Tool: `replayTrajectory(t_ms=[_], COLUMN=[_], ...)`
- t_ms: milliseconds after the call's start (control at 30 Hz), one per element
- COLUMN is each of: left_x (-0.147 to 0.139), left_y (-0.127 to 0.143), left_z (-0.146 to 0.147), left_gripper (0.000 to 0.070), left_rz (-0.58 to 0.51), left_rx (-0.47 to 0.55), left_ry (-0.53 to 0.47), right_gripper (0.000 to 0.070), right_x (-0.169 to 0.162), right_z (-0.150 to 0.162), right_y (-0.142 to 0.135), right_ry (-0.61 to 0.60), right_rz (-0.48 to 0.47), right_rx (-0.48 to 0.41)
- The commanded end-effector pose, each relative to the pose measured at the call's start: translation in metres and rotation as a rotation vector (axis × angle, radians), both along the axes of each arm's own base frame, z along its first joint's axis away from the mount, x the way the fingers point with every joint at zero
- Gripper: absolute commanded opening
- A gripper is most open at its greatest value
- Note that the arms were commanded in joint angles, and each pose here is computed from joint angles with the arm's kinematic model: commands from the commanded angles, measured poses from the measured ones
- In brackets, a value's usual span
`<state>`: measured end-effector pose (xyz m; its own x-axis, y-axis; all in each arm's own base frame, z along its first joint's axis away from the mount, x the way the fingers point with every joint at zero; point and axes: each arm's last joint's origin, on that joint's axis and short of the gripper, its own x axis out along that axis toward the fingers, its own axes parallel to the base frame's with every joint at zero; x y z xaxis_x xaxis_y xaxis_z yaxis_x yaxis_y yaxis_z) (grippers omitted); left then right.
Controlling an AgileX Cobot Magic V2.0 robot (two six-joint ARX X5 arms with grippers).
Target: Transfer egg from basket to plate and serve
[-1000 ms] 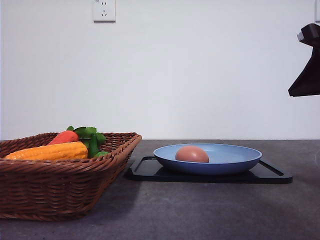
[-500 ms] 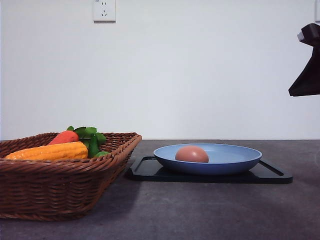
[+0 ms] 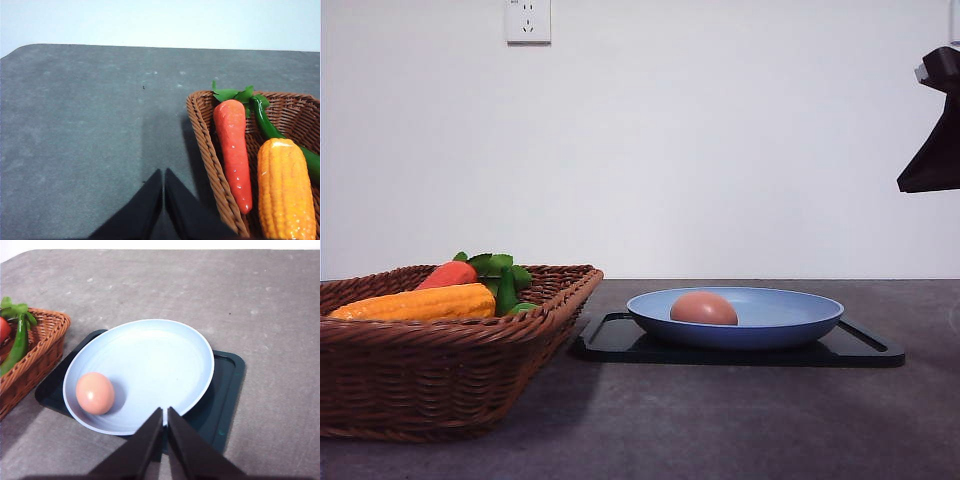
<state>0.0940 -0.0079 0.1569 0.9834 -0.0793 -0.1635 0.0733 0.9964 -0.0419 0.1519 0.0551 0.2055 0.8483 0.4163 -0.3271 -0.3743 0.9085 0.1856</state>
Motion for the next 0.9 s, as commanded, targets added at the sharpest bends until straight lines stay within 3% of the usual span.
replayTrajectory(t_ms=[0, 333, 667, 867], left_x=[0.001, 0.001, 0.001, 0.001], left_y=[0.0, 0.0, 0.0, 0.0], left_z=[-0.008, -0.008, -0.008, -0.008], left_gripper=[0.0, 0.0, 0.0, 0.0], left_rz=[-0.001, -0.001, -0.001, -0.001], left_rx=[0.0, 0.0, 0.0, 0.0], left_ry=[0.033, 0.033, 0.033, 0.033], right_gripper=[0.0, 0.0, 0.0, 0.0], right_x=[0.001, -0.003, -0.043, -0.057], right_z=[0.003, 0.006, 0.032, 0.016], right_y=[0.001, 0.0, -0.026, -0.04], right_ry=[-0.009, -0.023, -0.409, -0.489], right_rz=[0.0, 0.003, -0.13, -0.24], right_rx=[0.012, 0.017, -0.114, -0.114])
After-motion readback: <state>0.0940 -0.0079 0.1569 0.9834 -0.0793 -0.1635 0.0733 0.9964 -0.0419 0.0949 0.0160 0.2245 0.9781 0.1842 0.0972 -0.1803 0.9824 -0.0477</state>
